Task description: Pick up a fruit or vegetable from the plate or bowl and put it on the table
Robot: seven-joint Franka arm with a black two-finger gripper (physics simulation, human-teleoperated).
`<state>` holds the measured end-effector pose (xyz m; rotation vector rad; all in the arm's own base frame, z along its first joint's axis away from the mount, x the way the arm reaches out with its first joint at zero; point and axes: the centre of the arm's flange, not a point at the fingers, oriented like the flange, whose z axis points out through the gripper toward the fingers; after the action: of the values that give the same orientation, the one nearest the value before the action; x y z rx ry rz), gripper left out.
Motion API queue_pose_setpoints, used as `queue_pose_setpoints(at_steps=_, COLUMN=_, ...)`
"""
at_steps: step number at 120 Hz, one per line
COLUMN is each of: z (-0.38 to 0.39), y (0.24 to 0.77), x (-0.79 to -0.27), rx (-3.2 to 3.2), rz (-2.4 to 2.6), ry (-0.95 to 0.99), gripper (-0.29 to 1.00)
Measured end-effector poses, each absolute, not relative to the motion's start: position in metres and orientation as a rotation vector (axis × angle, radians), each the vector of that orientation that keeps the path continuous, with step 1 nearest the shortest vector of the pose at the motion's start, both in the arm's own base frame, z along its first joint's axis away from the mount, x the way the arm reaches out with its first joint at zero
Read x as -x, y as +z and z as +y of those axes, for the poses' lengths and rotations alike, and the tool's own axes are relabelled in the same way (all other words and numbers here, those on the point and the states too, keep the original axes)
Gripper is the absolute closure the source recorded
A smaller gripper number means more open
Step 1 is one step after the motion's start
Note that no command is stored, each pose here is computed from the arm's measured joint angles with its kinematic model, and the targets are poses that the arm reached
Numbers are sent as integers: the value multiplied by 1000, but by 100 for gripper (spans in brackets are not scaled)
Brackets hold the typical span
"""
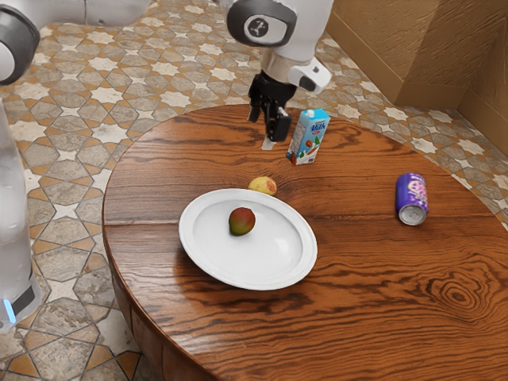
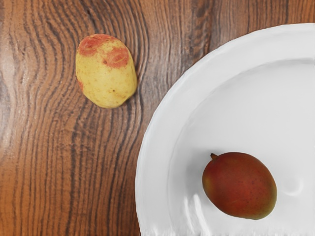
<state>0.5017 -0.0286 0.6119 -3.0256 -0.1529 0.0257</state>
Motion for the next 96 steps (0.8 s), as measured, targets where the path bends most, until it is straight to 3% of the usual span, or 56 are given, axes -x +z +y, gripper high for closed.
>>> queue_pose_setpoints(at_steps=27, z=-44, y=583, x=-491, rx=3087, rz=-265, ry=-49, gripper=0)
queue_pose_setpoints(at_steps=63, z=-44, y=522, x=-481, rx=3096, rz=-445, ry=10, gripper=0)
queue_pose_setpoints(at_steps=96, z=-50, y=505, x=-486, rx=3106, rz=-546, ry=-16, gripper=0)
